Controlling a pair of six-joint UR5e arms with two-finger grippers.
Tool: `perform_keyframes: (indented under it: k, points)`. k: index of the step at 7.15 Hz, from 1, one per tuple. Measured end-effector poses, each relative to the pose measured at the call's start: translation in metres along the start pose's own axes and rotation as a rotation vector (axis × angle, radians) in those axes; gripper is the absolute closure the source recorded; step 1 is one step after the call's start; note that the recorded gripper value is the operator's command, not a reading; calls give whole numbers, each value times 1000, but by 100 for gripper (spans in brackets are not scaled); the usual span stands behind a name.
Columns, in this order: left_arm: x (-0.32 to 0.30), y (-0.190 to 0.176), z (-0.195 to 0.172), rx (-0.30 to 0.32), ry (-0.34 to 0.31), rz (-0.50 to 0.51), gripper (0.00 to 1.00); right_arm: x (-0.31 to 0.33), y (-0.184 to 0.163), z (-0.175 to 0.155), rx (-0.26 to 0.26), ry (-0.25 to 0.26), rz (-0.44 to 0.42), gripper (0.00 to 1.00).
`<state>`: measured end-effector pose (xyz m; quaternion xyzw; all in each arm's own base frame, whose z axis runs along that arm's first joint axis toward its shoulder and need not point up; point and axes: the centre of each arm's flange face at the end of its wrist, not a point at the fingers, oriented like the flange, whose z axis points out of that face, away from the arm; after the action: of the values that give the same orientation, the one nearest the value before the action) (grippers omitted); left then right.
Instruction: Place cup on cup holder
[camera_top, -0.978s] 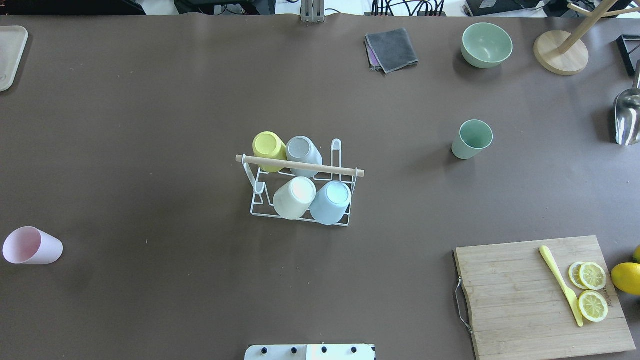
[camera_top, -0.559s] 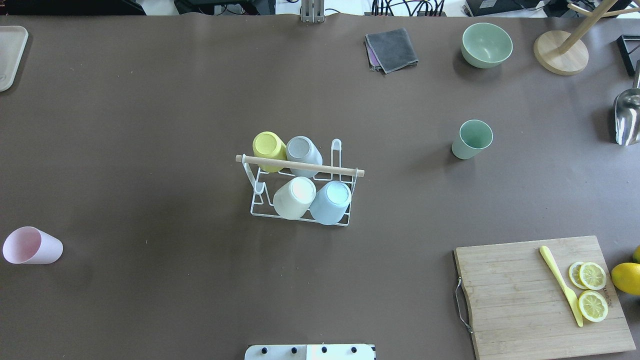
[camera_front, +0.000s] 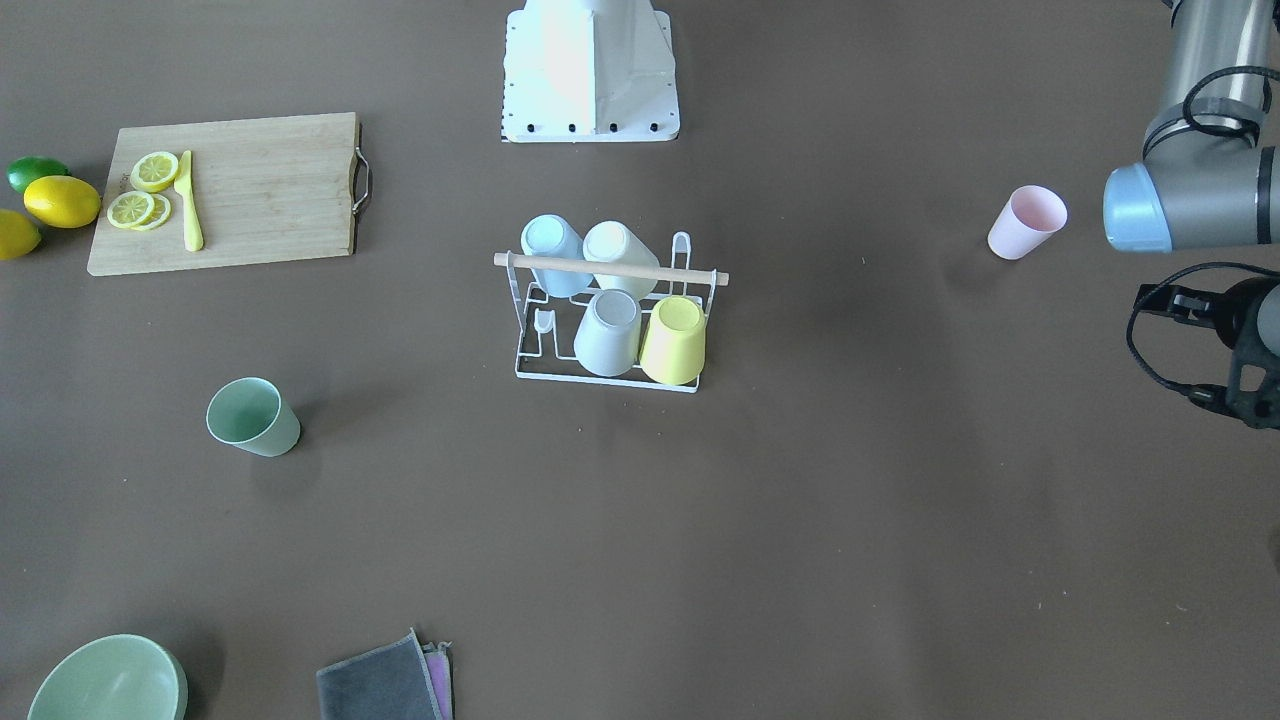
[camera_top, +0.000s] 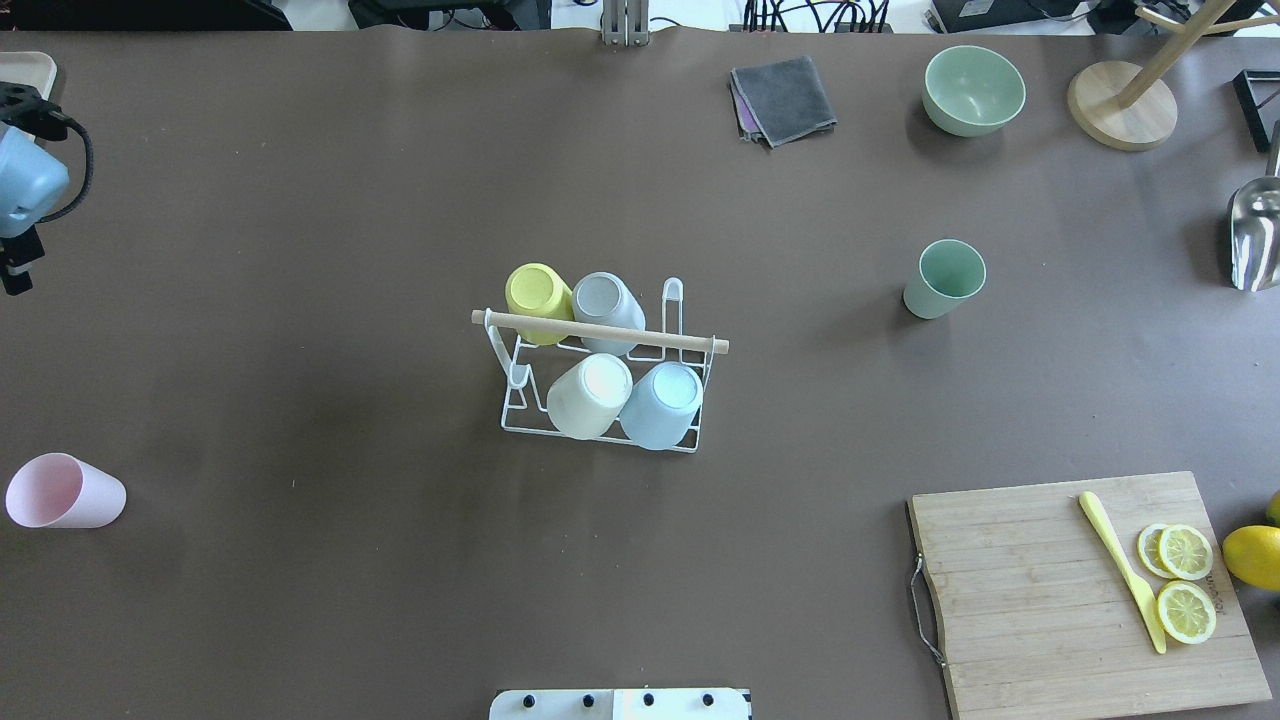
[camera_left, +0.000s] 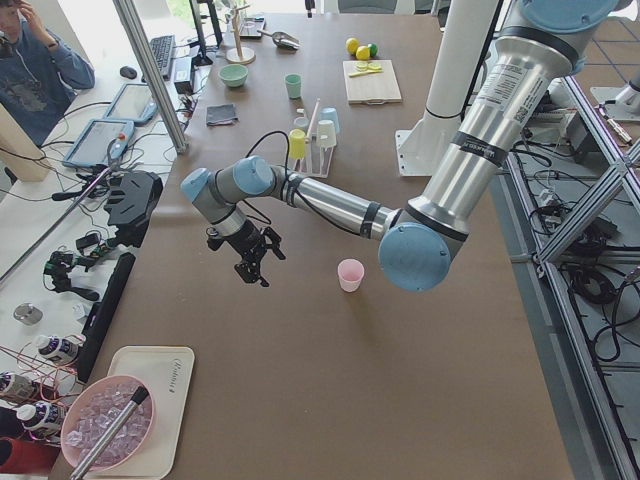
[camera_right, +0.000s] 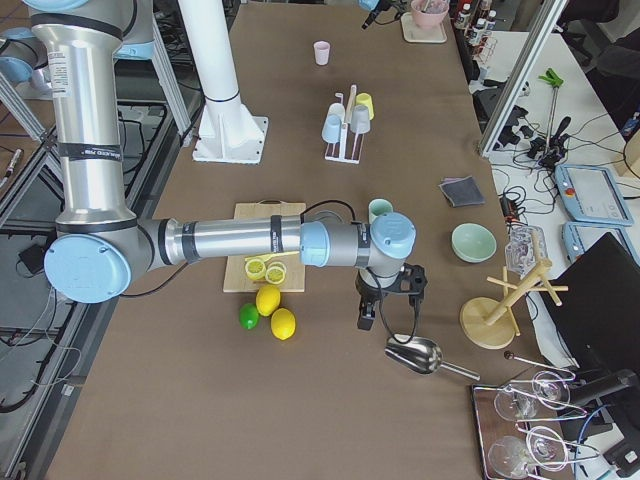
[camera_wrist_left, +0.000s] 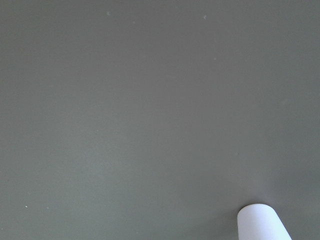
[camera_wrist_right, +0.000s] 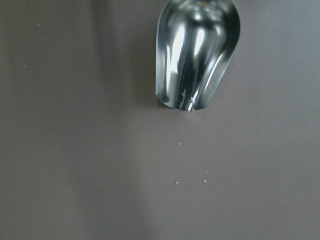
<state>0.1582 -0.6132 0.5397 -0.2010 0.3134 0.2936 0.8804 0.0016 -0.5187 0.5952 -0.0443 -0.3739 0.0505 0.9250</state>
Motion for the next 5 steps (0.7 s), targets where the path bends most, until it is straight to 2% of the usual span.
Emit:
perform_keyframes:
  k: [2, 5]
  points:
    - [17, -24, 11, -105, 66, 35, 1, -72, -15, 2, -1, -13, -4, 0]
    - [66, -53, 48, -197, 77, -16, 1, -218, -38, 9, -5, -37, -59, 0]
